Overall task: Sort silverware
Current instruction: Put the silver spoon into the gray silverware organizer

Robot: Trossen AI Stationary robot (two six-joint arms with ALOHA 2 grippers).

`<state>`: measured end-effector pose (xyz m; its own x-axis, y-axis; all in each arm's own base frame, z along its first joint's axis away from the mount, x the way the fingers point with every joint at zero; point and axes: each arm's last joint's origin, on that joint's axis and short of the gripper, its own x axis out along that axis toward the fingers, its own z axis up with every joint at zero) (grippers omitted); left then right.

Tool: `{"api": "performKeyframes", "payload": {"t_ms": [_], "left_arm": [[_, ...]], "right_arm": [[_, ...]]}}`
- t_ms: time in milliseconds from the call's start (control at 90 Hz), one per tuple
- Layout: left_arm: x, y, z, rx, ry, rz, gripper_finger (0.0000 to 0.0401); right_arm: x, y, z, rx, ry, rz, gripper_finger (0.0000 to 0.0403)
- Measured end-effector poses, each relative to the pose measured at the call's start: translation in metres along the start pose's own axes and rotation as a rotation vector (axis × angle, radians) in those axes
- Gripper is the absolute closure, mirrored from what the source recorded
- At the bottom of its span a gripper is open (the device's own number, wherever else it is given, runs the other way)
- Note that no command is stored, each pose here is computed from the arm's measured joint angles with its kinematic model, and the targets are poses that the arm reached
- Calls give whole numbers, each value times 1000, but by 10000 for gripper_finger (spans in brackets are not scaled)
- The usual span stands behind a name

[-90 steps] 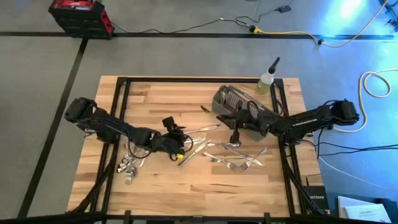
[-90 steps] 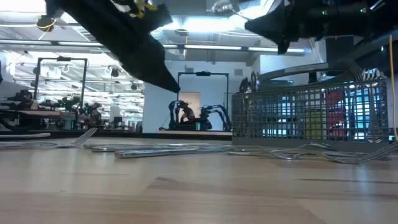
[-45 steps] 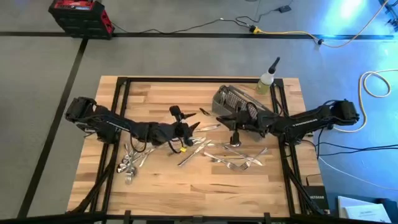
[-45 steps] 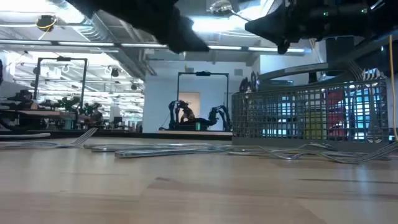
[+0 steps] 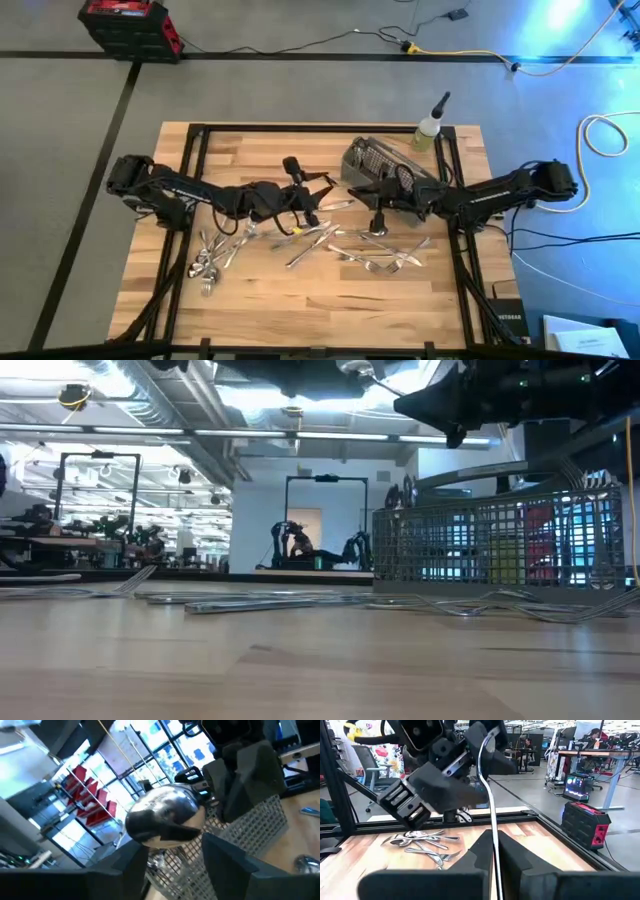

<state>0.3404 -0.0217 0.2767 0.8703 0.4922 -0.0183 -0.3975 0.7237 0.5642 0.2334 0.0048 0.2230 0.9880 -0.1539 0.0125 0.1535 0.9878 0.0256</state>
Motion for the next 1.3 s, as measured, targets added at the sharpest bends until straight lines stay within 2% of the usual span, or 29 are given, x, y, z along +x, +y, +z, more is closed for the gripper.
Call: {"api": "performKeyframes", "payload": {"t_ms": [167,233,589,1011,1300], "left_arm": [[0,0,0,28,2,-1,367],[0,0,0,27,5,-4,391],[1,3,8,-4,-39,-7,401],[2,4,13,-29,-61,-45,401],[2,3,13,-53,-61,-50,401]], "right_arm": [[0,0,0,1,0,0,403],[0,0,0,1,1,0,403],[6,-1,-15,-29,101,-54,403],[42,6,-25,-93,171,-51,403],[50,9,-21,-106,172,-22,402]]}}
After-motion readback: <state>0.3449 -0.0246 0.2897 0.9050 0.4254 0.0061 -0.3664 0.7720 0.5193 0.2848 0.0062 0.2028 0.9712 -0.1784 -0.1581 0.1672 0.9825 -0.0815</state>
